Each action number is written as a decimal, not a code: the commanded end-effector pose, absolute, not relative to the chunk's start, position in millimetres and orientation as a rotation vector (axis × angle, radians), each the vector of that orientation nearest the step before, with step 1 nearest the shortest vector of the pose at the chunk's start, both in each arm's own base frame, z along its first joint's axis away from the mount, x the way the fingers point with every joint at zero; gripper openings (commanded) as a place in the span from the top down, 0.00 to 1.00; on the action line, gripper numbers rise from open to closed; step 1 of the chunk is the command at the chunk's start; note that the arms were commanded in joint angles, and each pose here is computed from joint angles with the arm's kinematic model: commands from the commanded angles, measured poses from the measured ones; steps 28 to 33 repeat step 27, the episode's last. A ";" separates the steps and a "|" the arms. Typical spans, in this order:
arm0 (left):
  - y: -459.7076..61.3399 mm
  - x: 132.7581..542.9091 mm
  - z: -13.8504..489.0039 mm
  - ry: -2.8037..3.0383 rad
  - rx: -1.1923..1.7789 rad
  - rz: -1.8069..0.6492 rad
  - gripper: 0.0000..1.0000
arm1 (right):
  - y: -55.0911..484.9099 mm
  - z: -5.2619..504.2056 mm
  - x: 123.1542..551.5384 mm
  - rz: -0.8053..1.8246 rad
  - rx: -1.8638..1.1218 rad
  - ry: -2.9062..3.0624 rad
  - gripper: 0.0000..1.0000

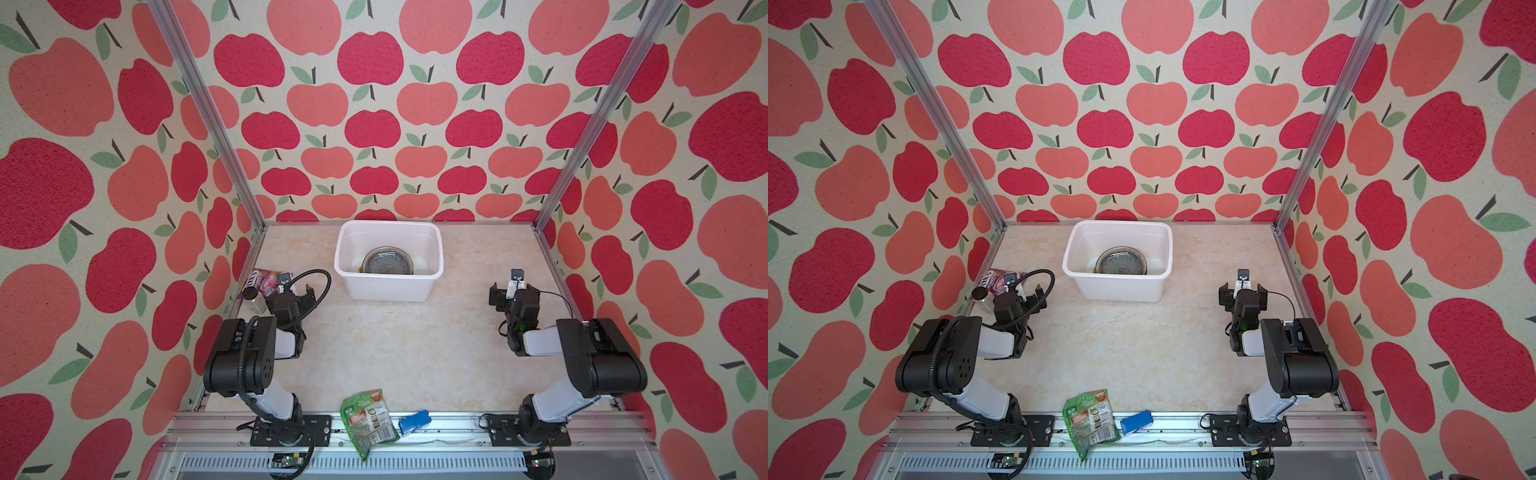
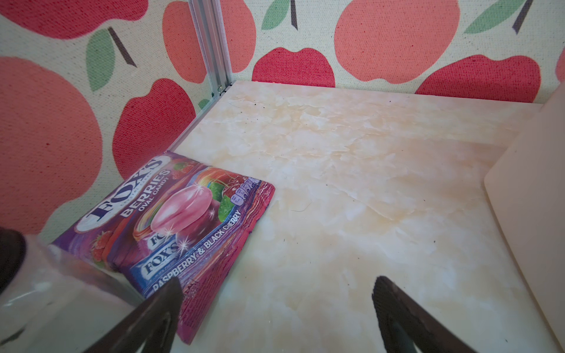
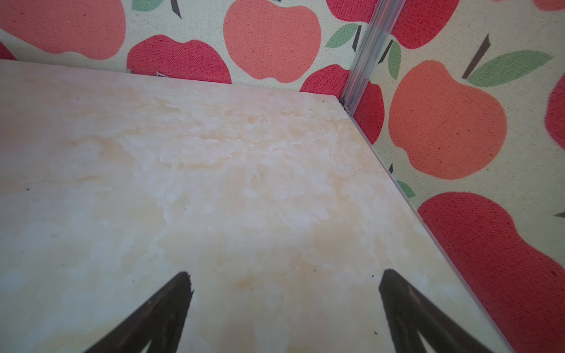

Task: Place the plates into the plastic bin on the countertop
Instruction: Reset both arms

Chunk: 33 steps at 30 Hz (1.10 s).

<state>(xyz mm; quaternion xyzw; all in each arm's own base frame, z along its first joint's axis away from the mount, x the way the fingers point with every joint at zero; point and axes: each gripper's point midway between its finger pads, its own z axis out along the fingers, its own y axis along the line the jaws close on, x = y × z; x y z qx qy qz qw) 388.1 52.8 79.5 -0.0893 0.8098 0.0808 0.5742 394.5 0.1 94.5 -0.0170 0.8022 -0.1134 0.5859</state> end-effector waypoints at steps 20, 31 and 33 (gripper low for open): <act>54.1 393.6 83.7 1.893 -0.211 0.196 0.01 | 5.9 91.8 398.9 -0.174 -0.063 1.886 0.01; 53.9 393.9 84.2 1.891 -0.212 0.193 0.01 | 21.2 90.3 399.8 -0.053 -0.155 1.899 0.01; 53.9 393.9 84.2 1.891 -0.212 0.193 0.01 | 21.2 90.3 399.8 -0.053 -0.155 1.899 0.01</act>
